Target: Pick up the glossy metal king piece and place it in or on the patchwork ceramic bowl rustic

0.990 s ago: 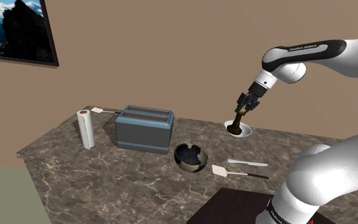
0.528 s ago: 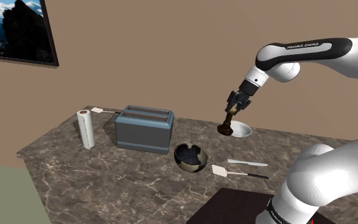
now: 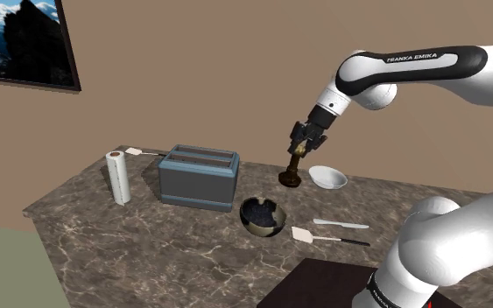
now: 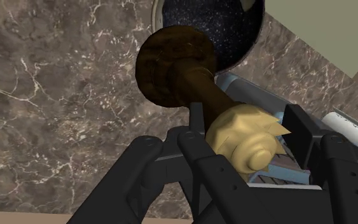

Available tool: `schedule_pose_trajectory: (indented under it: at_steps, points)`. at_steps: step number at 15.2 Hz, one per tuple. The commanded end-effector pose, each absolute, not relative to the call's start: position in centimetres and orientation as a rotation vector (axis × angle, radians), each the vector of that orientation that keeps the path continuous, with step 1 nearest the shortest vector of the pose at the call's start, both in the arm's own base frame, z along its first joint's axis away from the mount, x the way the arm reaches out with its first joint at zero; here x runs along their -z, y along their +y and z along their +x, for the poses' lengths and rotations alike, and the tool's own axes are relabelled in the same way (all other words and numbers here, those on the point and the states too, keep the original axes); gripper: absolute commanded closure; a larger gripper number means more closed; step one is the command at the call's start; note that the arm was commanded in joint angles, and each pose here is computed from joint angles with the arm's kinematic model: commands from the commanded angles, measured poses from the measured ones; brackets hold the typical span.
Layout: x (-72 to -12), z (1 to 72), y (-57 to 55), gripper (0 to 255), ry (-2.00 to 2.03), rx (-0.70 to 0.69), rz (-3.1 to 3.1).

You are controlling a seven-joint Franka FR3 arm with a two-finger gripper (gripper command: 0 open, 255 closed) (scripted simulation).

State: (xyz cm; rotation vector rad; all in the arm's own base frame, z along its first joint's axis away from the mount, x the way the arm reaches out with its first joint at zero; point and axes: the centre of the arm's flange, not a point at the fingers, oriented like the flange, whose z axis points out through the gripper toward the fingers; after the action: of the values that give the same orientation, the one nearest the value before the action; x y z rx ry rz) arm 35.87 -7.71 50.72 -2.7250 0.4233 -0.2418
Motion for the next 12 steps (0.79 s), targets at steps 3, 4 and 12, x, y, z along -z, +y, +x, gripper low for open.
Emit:
schedule_pose_trajectory:
  at_steps: [3, 4, 12]
  points:
    - [-51.8, 37.1, -2.5, 255, 0.425, 0.242, -2.724]
    - [-52.0, 37.5, -1.3, 255, 0.425, 0.242, -2.724]
    - [-49.4, 38.2, 1.8, 255, 0.425, 0.242, -2.724]
